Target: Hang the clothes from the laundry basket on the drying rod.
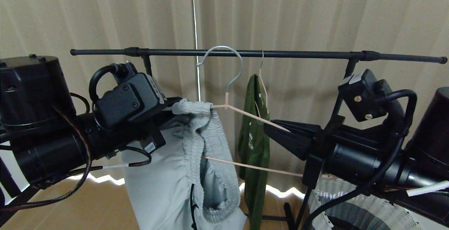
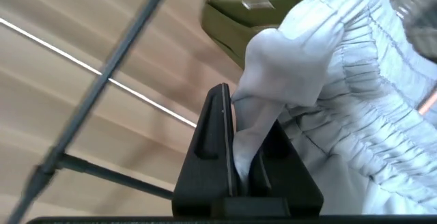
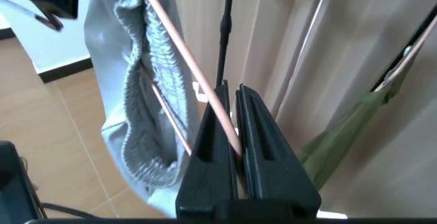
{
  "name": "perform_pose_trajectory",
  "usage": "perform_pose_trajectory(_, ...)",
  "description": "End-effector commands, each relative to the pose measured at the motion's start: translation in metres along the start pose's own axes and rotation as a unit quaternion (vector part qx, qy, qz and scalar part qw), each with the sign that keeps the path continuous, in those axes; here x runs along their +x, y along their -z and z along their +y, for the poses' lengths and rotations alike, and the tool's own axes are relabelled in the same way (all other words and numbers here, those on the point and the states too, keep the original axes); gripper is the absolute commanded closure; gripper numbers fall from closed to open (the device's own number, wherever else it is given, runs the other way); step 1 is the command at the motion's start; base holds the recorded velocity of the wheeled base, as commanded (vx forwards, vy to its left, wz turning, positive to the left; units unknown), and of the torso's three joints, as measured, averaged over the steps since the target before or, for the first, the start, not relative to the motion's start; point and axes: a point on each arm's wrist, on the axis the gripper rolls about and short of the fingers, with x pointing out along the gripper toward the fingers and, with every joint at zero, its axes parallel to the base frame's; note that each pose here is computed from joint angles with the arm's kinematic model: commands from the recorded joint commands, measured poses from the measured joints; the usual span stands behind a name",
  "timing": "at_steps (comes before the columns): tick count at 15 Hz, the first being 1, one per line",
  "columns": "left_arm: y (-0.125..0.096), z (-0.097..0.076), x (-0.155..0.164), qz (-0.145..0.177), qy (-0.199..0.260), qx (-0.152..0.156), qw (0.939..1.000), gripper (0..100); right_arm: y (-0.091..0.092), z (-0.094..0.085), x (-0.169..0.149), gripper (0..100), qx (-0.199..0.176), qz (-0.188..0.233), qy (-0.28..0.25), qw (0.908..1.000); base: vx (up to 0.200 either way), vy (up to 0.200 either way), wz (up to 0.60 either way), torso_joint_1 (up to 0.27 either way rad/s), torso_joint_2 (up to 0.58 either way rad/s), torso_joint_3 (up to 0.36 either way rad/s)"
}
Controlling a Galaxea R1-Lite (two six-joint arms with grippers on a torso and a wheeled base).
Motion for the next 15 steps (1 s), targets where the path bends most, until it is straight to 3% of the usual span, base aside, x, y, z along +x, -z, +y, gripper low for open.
perform_pose_trajectory(1,0.0,0.0,0.0,0.004,-0.006,-0.001,1.0,100,0.005,0.0,0.002,0,-0.002,0.013,0.002,0.9999,0.0,0.0,0.0,0.0,0.0,0.0)
perform_pose_trajectory(2,0.001,0.0,0.0,0.009,-0.01,-0.001,0.9999,100,0.005,0.0,0.002,0,-0.002,0.013,0.002,0.9999,0.0,0.0,0.0,0.0,0.0,0.0)
perform_pose_trajectory(5,0.011,-0.002,-0.005,0.064,-0.044,-0.013,0.9969,100,0.01,-0.011,-0.002,0,-0.001,0.02,0.026,0.9994,0.0,0.0,0.0,0.0,0.0,0.0)
perform_pose_trajectory(7,0.019,0.0,-0.007,0.107,-0.079,-0.033,0.9905,100,0.017,-0.019,-0.007,0,0.002,0.031,0.044,0.9985,0.0,0.0,0.0,0.0,0.0,0.0)
perform_pose_trajectory(9,0.024,0.005,-0.006,0.152,-0.131,-0.071,0.977,100,0.023,-0.031,-0.013,0,0.006,0.043,0.07,0.9966,0.0,0.0,0.0,0.0,0.0,0.0)
perform_pose_trajectory(11,0.022,0.006,-0.006,0.148,-0.148,-0.121,0.9702,100,0.03,-0.036,-0.019,0,0.009,0.053,0.081,0.9952,0.0,0.0,0.0,0.0,0.0,0.0)
perform_pose_trajectory(13,0.019,0.009,-0.004,0.138,-0.156,-0.146,0.9672,100,0.036,-0.035,-0.022,0,0.014,0.063,0.079,0.9948,0.0,0.0,0.0,0.0,0.0,0.0)
perform_pose_trajectory(15,0.01,0.022,0.007,0.114,-0.175,-0.182,0.9607,100,0.055,-0.034,-0.029,0,0.054,0.085,0.078,0.9918,0.0,0.0,0.0,0.0,0.0,0.0)
